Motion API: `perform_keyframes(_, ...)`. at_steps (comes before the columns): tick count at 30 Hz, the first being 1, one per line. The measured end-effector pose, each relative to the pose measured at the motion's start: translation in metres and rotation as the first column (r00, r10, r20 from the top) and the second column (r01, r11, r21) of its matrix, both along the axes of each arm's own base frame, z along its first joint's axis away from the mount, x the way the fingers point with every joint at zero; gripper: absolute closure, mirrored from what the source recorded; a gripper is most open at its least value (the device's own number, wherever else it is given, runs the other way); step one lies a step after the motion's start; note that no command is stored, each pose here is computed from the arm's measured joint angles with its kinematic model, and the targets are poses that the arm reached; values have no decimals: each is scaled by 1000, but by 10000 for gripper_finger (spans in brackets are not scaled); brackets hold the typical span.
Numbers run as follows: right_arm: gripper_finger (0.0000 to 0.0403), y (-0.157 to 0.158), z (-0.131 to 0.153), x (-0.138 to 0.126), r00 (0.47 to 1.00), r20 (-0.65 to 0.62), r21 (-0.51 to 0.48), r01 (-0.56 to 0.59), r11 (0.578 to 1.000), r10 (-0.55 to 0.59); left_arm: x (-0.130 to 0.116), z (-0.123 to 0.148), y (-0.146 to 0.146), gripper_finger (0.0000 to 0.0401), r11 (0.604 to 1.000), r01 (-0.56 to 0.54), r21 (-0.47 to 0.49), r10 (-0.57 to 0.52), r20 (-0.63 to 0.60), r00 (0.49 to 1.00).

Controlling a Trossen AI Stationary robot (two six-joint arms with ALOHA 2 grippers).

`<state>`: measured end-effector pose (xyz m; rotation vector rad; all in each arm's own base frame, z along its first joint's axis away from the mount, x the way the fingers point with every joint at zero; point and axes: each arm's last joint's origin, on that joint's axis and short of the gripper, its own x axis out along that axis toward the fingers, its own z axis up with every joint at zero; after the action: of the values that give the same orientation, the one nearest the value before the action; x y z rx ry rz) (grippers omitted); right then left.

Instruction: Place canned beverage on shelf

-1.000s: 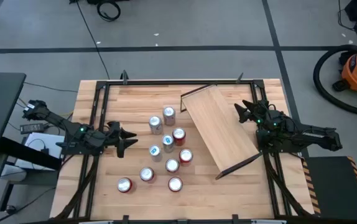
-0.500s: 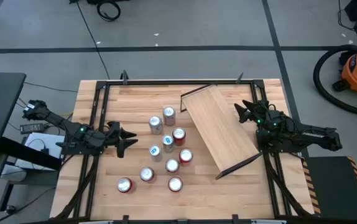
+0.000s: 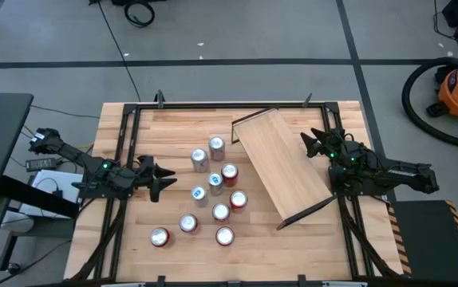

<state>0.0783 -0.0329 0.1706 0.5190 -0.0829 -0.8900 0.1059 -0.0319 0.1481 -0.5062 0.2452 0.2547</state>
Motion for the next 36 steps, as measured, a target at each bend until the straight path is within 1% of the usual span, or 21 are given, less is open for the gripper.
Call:
perform_keyframes(22,56,0,0,0,1000,0,0,0,1000,0,0,1,0,216,1000,-6,-8,6,13,1000)
perform_keyframes(24,56,0,0,0,1000,0,0,0,1000,0,1,6,1,216,999,-50,-7,50,61,997)
perform_keyframes(26,56,0,0,0,1000,0,0,-1,1000,1,2,11,2,216,993,-114,-27,117,123,986)
perform_keyframes(28,56,0,0,0,1000,0,0,0,1000,0,3,19,3,216,979,-175,-100,193,209,959)
perform_keyframes(30,56,0,0,0,1000,3,1,0,1000,0,4,27,4,216,966,-191,-173,235,281,930)
perform_keyframes(32,56,0,3,1,998,59,9,4,1000,-4,4,33,4,216,963,-186,-197,243,326,914)
perform_keyframes(34,56,0,10,1,987,160,19,12,1000,-15,4,37,4,216,961,-178,-212,246,361,900)
perform_keyframes(36,56,-1,19,1,964,262,8,42,999,-42,3,42,4,216,956,-167,-239,254,398,882)
